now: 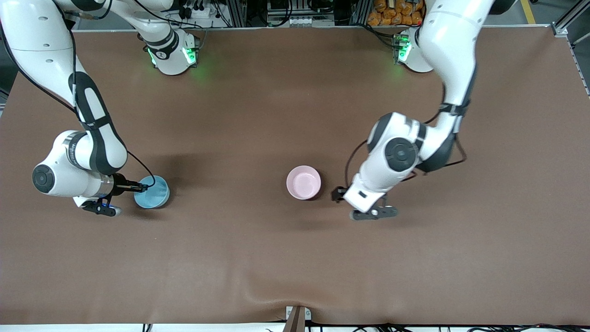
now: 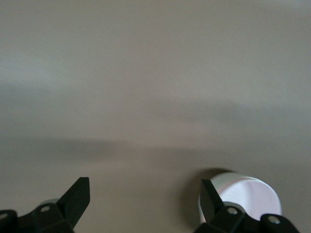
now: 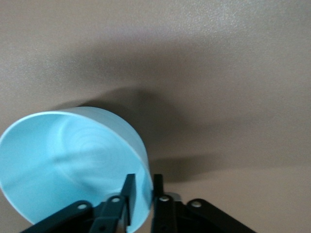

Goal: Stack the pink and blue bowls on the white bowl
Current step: 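Open the left gripper and withdraw while the right gripper grasps the blue bowl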

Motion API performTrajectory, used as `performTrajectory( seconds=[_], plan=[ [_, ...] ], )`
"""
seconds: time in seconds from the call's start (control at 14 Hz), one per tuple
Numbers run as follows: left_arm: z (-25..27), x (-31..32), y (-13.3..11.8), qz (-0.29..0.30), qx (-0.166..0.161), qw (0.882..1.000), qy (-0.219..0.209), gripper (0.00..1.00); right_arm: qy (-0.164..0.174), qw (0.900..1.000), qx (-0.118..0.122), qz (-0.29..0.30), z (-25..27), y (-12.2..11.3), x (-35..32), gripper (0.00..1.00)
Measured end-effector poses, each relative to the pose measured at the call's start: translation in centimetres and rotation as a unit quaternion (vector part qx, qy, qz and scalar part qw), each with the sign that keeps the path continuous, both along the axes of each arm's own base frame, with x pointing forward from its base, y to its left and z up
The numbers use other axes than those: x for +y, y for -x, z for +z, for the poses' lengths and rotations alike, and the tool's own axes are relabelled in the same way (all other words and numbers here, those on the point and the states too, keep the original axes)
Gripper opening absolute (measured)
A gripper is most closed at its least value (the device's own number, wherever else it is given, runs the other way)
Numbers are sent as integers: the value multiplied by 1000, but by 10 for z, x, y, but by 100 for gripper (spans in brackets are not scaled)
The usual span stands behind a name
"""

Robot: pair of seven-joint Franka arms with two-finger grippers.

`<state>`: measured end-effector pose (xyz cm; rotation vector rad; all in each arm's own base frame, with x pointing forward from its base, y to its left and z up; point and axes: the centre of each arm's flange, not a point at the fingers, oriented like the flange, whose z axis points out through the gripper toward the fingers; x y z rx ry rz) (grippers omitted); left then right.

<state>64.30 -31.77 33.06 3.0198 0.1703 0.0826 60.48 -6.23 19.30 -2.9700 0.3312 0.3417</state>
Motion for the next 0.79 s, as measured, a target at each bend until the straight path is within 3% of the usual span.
performTrajectory(
  seconds=[0.07,0.14,0.43,0.79],
  plan=[
    [12,15,-5,7,-4,1000,-4,100,-2,1000,-1,-1,1,0,0,5],
    [23,29,-10,12,-7,1000,-6,100,-3,1000,-3,1,4,-1,1,3],
    [47,84,-26,-7,-15,1000,-11,100,-13,1000,-8,8,34,-6,14,3],
    [103,185,-31,-53,0,998,-14,100,-77,997,-10,-16,97,-8,97,3]
  ],
)
